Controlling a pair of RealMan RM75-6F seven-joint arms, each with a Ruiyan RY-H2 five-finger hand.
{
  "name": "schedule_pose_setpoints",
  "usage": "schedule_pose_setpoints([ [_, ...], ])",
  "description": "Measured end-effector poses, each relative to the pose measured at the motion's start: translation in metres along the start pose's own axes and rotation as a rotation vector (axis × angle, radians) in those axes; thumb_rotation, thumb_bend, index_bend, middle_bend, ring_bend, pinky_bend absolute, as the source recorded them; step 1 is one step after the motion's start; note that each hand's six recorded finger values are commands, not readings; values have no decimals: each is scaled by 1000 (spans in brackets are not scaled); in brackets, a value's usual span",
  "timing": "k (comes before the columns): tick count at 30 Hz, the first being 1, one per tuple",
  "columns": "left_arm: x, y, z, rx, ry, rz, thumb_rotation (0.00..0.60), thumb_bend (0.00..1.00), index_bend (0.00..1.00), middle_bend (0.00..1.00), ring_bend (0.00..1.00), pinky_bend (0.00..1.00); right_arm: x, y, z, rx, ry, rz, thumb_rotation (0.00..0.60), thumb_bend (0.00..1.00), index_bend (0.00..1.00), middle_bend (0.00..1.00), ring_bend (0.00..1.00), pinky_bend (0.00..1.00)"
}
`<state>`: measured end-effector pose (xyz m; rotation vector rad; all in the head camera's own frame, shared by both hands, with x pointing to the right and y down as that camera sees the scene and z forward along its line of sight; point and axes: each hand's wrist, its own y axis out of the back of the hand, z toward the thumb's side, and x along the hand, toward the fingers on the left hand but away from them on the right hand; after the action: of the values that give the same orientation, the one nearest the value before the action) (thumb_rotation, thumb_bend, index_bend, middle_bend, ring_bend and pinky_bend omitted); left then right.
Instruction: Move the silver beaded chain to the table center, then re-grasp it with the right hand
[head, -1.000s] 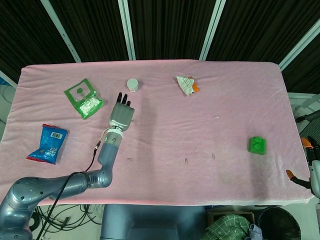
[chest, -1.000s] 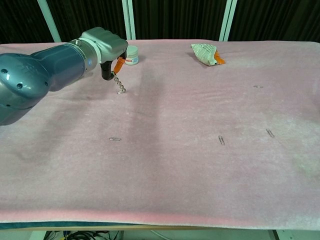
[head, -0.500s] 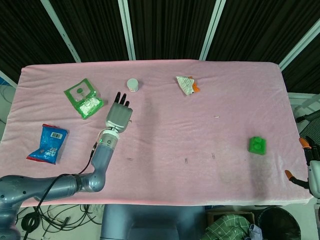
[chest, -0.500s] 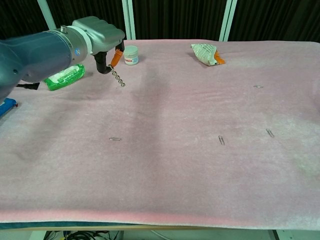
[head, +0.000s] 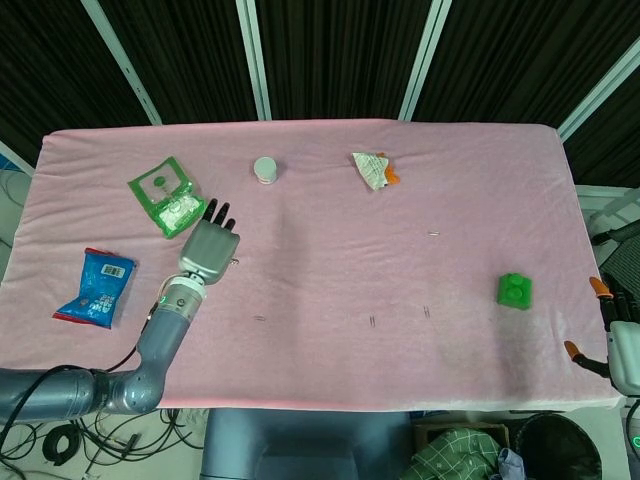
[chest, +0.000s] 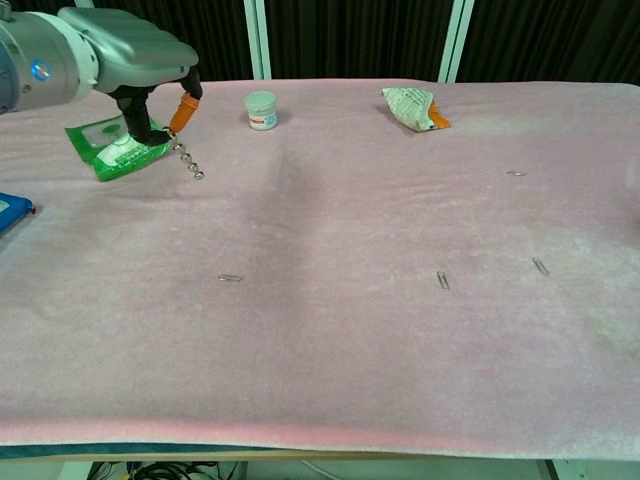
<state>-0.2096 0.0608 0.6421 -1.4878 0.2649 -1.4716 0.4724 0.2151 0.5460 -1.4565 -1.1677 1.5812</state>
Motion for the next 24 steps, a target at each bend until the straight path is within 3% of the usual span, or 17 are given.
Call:
schedule_pose_setpoints([
  [11, -24, -28, 11, -16, -66, -129, 600, 423, 634, 247, 0, 0, 0, 1, 0, 2, -4, -3, 600, 136, 0, 0, 82, 223],
  [24, -25, -31, 44, -11, -131, -164, 600, 423, 635, 247, 0, 0, 0, 2, -1, -5, -3, -8, 600, 136, 0, 0, 82, 223],
])
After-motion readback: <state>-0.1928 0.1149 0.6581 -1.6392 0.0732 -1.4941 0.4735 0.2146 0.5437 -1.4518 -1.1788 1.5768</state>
